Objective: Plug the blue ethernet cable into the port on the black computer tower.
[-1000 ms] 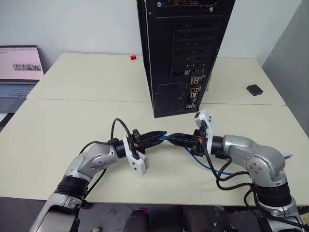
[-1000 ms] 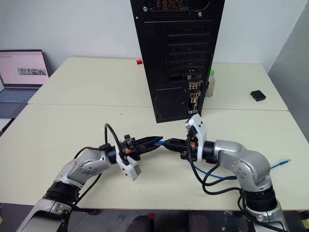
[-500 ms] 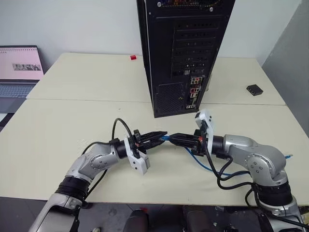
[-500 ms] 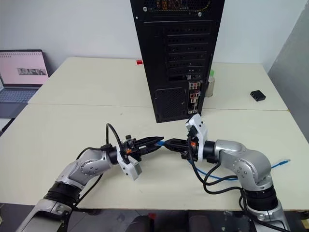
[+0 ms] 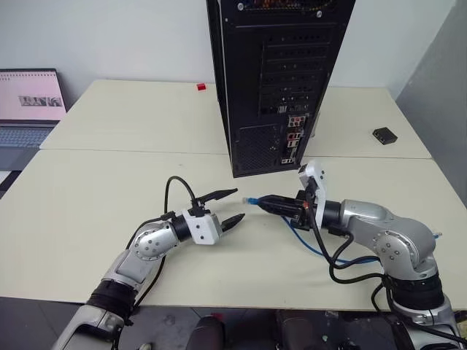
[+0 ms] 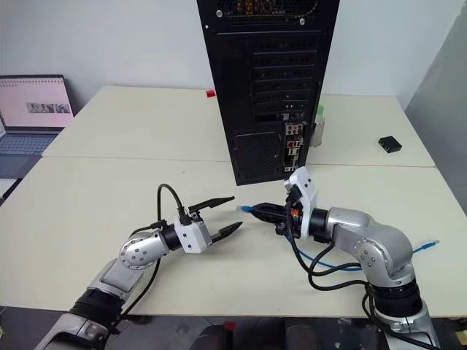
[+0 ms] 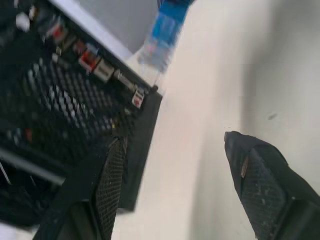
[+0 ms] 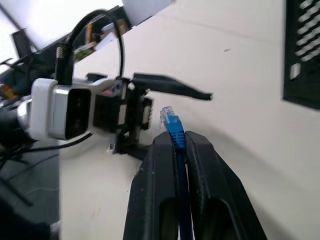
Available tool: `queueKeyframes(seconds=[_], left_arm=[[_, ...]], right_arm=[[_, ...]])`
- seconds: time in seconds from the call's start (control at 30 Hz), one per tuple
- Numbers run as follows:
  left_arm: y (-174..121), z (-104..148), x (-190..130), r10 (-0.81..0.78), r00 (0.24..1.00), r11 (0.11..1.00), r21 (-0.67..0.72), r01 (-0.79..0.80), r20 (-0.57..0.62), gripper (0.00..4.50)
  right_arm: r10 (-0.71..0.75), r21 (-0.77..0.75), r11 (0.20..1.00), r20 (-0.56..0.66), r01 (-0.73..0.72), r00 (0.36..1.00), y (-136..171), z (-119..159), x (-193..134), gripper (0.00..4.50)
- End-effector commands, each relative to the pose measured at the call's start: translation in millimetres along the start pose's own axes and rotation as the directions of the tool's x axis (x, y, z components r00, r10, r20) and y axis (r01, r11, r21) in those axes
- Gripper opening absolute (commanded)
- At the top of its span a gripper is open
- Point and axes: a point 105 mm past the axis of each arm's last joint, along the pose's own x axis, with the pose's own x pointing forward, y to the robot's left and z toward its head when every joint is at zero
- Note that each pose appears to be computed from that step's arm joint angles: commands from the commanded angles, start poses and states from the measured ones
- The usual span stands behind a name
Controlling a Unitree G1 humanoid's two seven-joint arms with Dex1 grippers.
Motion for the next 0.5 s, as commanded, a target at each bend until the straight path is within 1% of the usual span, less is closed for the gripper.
queueKeyframes(seconds=[0.03, 0.13, 0.23, 0.3, 0.37, 0.4, 0.5], left_arm=[[7.5, 14.5, 3.6, 0.063, 0.998, 0.972, -0.225, -0.067, -0.023, 3.23], [4.5, 23.7, 9.3, 0.075, 0.996, 0.939, -0.331, -0.087, -0.049, 3.23], [10.2, 30.6, 21.4, 0.120, 0.988, 0.900, -0.409, -0.151, -0.100, 3.23], [11.9, 33.9, 26.5, 0.127, 0.984, 0.884, -0.435, -0.170, -0.126, 3.23], [12.1, 39.3, 32.9, 0.126, 0.982, 0.886, -0.429, -0.174, -0.138, 3.23], [11.2, 42.9, 37.0, 0.123, 0.983, 0.891, -0.422, -0.170, -0.137, 3.23], [10.1, 48.0, 43.7, 0.120, 0.983, 0.890, -0.424, -0.167, -0.136, 3.23]], right_arm=[[-0.162, -0.144, 0.973, 0.125, 0.179, 0.979, -13.3, 27.3, -11.8, 0.00], [-0.261, -0.199, 0.936, 0.162, 0.291, 0.951, -20.3, 32.5, -12.9, 0.00], [-0.394, -0.250, 0.862, 0.218, 0.441, 0.893, -26.3, 35.6, -11.2, 0.00], [-0.458, -0.249, 0.820, 0.256, 0.515, 0.852, -29.8, 37.5, -11.1, 0.00], [-0.543, -0.211, 0.769, 0.282, 0.603, 0.791, -37.7, 36.6, -10.0, 0.00], [-0.593, -0.180, 0.734, 0.298, 0.655, 0.748, -42.8, 36.3, -10.2, 0.00], [-0.691, -0.128, 0.647, 0.319, 0.752, 0.649, -53.3, 34.8, -8.4, 0.00]])
